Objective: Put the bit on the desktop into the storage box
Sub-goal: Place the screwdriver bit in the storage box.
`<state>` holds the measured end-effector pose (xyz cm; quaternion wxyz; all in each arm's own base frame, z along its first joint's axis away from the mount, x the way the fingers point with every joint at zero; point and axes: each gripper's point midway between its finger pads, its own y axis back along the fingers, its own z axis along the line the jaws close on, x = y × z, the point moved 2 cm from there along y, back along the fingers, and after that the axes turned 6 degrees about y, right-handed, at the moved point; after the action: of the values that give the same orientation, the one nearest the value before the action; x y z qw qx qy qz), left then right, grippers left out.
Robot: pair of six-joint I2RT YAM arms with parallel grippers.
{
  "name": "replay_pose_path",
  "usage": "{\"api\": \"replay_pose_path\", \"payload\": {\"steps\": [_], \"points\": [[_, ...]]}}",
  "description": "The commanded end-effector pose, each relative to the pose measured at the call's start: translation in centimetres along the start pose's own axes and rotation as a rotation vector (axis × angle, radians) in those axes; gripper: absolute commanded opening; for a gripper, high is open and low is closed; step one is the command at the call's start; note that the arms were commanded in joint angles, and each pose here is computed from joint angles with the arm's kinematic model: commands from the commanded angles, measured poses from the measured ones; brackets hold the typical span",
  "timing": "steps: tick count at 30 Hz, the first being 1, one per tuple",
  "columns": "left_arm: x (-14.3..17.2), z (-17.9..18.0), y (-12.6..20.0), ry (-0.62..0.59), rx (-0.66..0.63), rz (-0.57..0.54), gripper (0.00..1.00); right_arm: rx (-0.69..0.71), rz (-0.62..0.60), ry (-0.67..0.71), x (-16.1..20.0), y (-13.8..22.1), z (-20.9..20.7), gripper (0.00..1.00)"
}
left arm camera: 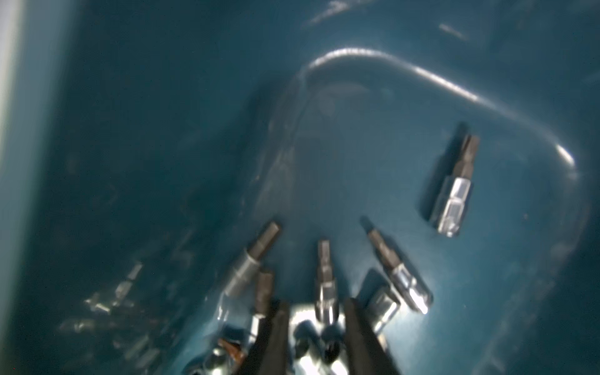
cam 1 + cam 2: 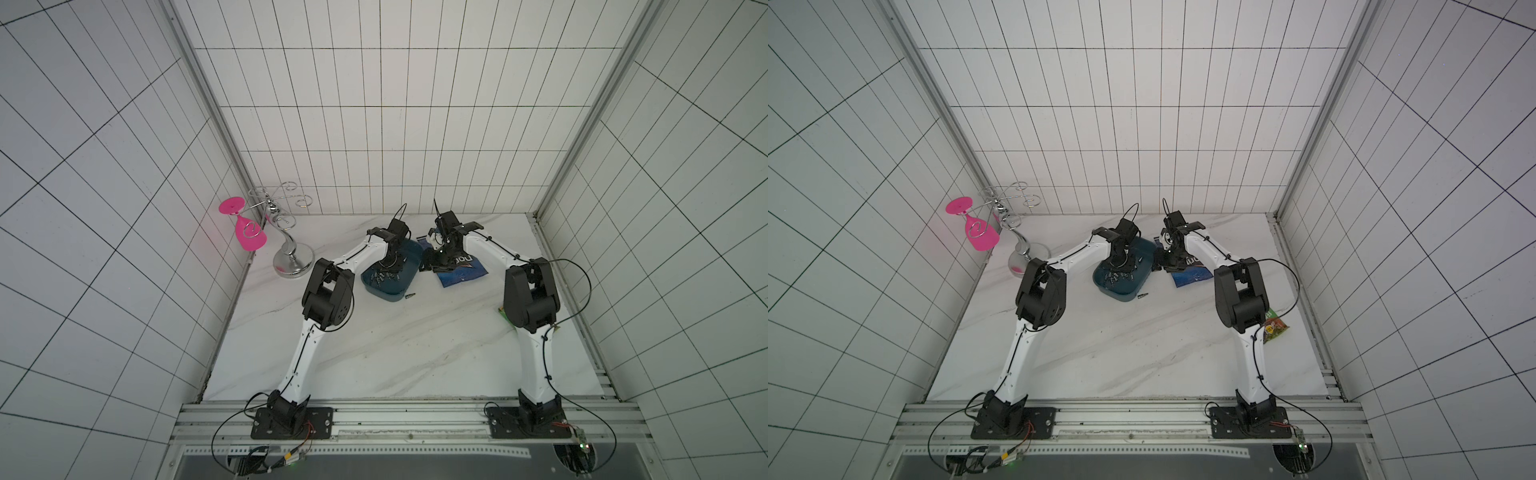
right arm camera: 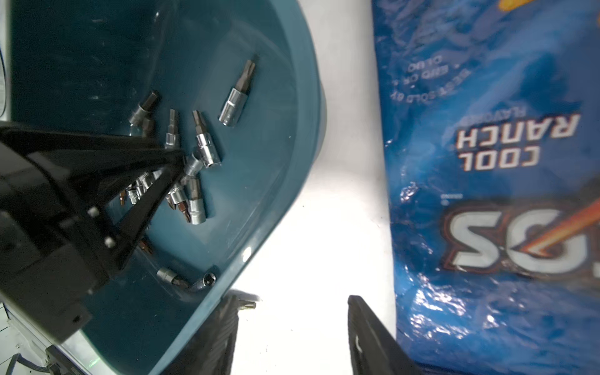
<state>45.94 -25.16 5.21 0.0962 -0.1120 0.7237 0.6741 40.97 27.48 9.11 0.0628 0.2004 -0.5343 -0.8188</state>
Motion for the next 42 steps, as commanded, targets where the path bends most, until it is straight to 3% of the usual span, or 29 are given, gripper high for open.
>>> {"api": "replay_pose_path", "payload": {"steps": [1, 6, 15, 28, 42], "points": [[-1.7, 0.4, 5.0, 0.043, 0.033, -0.104, 0.42, -0.022, 0.029, 0.025, 0.0, -0.9, 1.2, 0.57], [-2.1, 1.8, 9.5, 0.083, 0.042, -0.179, 0.53, -0.021, 0.038, 0.041, -0.2, -1.2, 1.9, 0.57], [-1.4, 5.8, 15.1, 0.163, 0.039, -0.243, 0.56, -0.026, 0.042, 0.068, -0.6, -1.3, 3.0, 0.57], [1.4, 9.1, 18.4, 0.226, 0.032, -0.260, 0.58, -0.012, 0.059, 0.112, -0.7, -2.0, 5.2, 0.57], [5.6, 10.9, 21.5, 0.265, 0.069, -0.279, 0.61, 0.173, -0.135, 0.181, 3.4, 2.6, 4.2, 0.60]]}}
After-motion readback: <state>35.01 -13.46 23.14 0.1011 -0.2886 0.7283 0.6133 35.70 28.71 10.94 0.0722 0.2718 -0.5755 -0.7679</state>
